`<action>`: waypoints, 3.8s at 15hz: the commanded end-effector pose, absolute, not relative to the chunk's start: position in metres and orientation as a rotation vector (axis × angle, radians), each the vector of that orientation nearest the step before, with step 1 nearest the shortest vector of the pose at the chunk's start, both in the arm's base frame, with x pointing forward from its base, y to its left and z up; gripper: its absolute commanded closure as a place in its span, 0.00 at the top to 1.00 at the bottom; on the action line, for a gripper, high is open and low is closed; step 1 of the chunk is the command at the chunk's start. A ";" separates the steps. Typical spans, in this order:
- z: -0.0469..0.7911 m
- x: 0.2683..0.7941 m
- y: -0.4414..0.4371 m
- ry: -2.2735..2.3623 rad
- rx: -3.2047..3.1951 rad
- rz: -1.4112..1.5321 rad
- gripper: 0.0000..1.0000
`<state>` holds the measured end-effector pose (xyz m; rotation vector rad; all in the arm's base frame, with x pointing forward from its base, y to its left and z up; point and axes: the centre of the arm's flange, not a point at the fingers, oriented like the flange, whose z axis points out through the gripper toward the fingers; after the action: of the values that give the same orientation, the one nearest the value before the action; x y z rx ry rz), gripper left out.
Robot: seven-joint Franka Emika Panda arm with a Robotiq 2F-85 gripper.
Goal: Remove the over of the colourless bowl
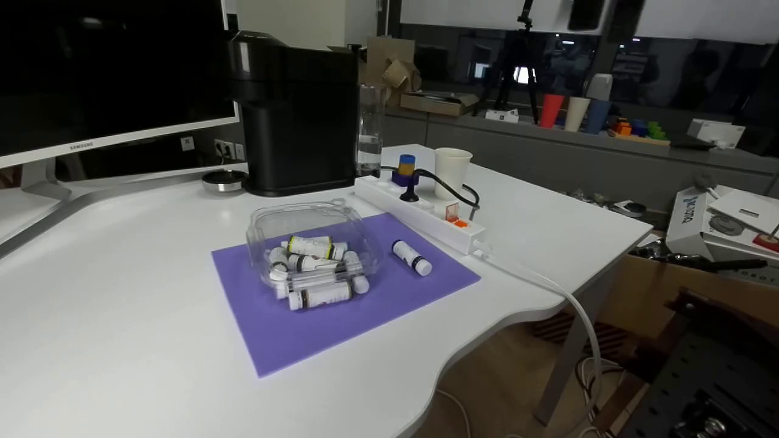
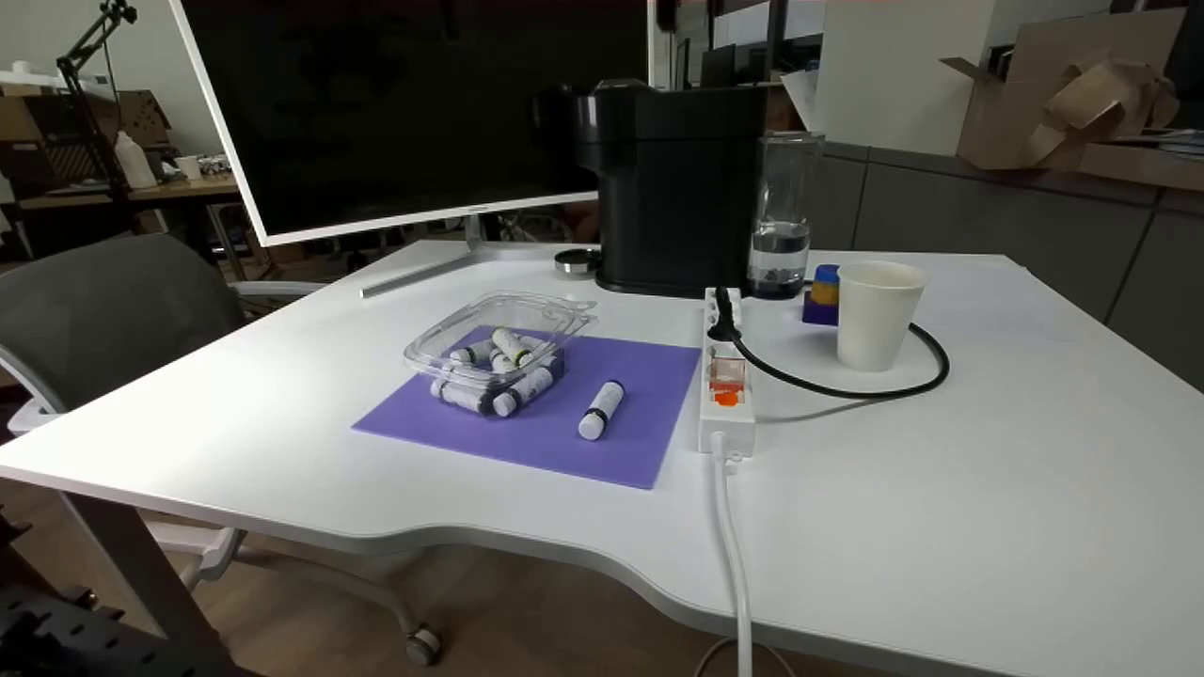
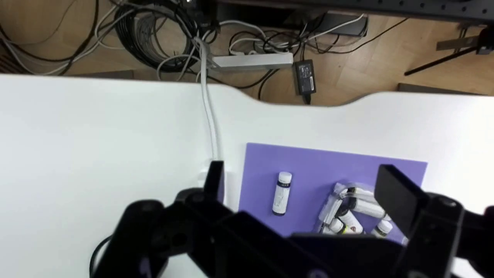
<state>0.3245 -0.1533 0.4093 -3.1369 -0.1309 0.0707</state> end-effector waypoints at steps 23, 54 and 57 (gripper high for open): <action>0.250 0.560 -0.107 -0.392 -3.076 0.175 1.00; 0.154 0.642 -0.032 -0.730 -2.855 0.402 1.00; 0.157 0.638 -0.025 -0.768 -2.823 0.412 1.00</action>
<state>0.6366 -0.0269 0.1459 -2.8556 -0.7326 0.4009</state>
